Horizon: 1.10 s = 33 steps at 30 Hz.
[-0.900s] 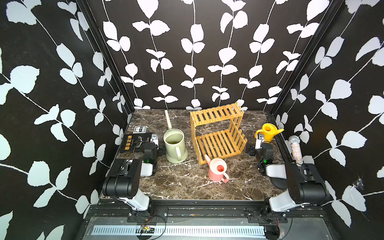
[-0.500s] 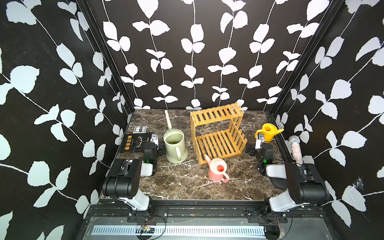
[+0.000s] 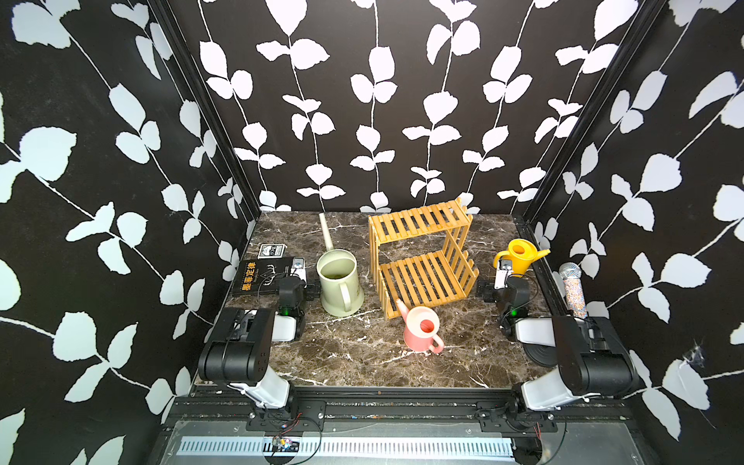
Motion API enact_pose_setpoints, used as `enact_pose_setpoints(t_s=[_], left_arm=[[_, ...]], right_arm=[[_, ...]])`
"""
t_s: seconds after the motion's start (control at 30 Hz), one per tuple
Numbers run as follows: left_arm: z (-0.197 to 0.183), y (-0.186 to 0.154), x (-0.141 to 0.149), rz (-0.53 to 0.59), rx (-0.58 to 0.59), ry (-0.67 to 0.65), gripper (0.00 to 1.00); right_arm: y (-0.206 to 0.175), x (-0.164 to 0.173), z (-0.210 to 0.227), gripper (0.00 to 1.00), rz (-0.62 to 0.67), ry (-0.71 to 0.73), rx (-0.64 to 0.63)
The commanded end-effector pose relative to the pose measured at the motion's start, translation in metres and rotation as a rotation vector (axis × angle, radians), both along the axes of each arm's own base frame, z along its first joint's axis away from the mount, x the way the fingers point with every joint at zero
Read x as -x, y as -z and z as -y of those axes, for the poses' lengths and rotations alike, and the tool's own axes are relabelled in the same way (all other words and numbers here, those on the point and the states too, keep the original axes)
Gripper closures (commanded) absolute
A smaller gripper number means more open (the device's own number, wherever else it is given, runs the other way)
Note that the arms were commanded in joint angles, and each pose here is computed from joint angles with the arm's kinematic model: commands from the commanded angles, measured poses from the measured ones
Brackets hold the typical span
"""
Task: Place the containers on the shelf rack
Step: Move the shelf to the center of the board.
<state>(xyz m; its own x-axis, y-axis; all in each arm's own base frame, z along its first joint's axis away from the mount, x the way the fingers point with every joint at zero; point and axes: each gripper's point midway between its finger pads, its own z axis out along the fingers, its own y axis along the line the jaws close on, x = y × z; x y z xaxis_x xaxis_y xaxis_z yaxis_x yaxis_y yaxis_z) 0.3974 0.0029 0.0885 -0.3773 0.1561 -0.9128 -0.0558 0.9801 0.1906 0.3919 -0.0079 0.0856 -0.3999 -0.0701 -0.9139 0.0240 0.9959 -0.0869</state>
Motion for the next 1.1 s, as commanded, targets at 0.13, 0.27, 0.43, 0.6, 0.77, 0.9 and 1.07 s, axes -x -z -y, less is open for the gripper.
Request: enact_pose_setpoints(t_s=[0.13, 0.27, 0.43, 0.6, 0.77, 0.9, 1.07], left_arm=[[-0.022, -0.040, -0.016, -0.164, -0.059, -0.130, 0.01], [-0.026, -0.059, -0.007, -0.213, -0.054, -0.158, 0.01], [-0.026, -0.071, 0.012, -0.312, -0.017, -0.178, 0.01], [-0.020, -0.081, 0.020, -0.314, 0.049, -0.139, 0.01], [-0.014, -0.086, 0.015, -0.326, 0.053, -0.059, 0.01], [-0.009, -0.085, 0.012, -0.333, 0.072, -0.038, 0.01], [-0.009, -0.081, 0.013, -0.341, 0.077, -0.041, 0.01]], right_arm=[[-0.044, 0.003, 0.011, 0.01, 0.022, 0.077, 0.007], [-0.073, 0.009, 0.016, 0.01, 0.042, 0.124, -0.040], [-0.084, 0.025, 0.034, 0.01, -0.080, 0.309, -0.166], [-0.095, 0.024, 0.010, 0.01, -0.134, 0.194, -0.244], [-0.102, 0.029, -0.020, 0.01, -0.151, 0.038, -0.318], [-0.103, 0.027, -0.039, 0.02, -0.193, -0.051, -0.309], [-0.102, 0.024, -0.065, 0.05, -0.245, -0.158, -0.256]])
